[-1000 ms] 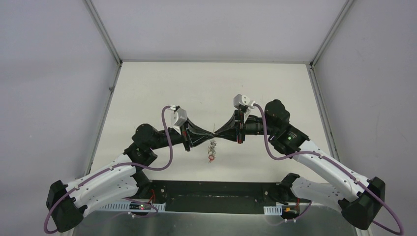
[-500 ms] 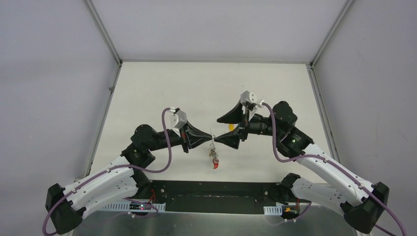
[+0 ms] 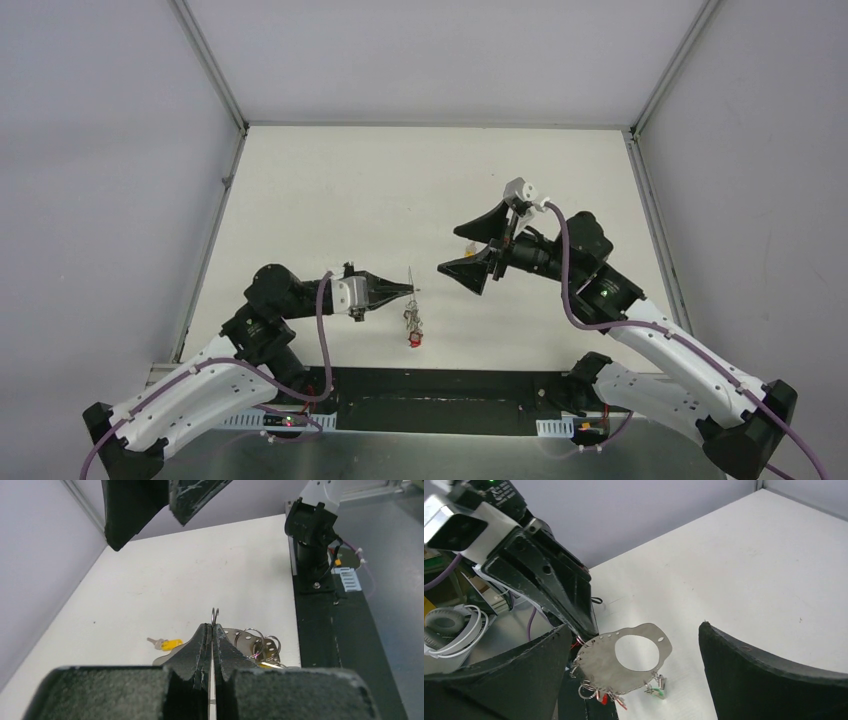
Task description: Put the keys on the keyring
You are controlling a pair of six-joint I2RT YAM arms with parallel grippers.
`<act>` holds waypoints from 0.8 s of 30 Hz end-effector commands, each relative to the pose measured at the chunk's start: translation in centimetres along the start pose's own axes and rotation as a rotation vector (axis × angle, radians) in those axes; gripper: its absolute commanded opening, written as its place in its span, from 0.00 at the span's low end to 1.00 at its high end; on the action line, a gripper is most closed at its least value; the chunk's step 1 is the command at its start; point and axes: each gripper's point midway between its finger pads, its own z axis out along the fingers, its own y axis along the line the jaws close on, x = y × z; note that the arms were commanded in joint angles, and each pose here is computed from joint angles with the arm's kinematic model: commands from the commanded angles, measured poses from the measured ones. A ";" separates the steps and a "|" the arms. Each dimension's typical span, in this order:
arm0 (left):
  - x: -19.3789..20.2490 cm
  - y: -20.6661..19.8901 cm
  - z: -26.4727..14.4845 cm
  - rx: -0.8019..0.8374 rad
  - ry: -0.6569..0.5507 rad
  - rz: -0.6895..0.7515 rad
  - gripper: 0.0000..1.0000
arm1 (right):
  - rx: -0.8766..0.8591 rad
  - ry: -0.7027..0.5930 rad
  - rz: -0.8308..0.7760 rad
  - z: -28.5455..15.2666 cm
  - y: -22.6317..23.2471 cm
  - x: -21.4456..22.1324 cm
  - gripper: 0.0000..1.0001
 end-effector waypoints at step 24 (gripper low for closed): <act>1.0 1.9 -0.3 -0.218 -0.071 -0.373 0.00 | 0.382 0.314 0.244 -1.5 -7.6 9.2 1.00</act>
